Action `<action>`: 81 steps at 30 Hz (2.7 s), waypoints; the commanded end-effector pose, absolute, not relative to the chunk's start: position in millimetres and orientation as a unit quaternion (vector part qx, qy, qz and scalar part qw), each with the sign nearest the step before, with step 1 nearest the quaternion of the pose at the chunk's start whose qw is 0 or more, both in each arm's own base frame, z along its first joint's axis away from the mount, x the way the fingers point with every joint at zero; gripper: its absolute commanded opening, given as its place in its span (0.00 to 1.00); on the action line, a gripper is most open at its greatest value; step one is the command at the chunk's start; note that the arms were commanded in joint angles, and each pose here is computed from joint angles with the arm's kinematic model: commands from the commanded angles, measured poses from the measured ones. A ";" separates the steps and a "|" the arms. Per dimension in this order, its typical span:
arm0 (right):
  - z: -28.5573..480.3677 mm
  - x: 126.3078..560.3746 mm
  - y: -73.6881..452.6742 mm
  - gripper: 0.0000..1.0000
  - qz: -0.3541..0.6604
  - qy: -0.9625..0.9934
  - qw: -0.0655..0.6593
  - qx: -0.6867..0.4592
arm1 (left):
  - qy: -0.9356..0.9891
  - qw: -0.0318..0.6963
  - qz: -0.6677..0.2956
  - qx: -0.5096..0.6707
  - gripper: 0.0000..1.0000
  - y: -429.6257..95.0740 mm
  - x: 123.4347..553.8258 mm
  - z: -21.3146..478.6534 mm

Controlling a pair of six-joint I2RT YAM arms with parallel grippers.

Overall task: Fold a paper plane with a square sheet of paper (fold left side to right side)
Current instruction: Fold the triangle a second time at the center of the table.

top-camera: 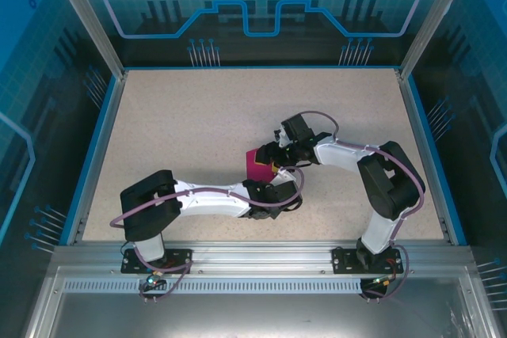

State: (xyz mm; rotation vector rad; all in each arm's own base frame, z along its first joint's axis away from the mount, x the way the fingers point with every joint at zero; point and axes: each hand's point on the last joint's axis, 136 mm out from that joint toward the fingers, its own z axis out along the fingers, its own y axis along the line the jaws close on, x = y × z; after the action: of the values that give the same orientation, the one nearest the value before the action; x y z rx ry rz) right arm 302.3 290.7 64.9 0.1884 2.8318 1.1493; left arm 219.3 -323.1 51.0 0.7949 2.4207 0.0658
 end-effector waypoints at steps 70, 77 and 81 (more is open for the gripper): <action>-2.0 198.4 245.6 0.00 0.183 0.982 0.016 -0.048 | 0.938 0.154 -0.276 0.141 0.00 -252.4 263.0 34.0; -1.6 197.7 245.4 0.00 0.178 0.983 0.016 -0.052 | 0.940 0.155 -0.271 0.140 0.00 -251.3 270.7 31.3; -2.1 197.4 244.7 0.00 0.176 0.983 0.015 -0.052 | 0.940 0.155 -0.268 0.142 0.00 -251.1 274.6 30.1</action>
State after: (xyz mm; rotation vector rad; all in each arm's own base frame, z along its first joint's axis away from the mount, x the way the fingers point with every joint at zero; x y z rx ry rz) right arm 212.7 254.9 11.7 -0.1313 2.9782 0.6564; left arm 268.6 -251.6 29.4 0.3722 2.6965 -0.7824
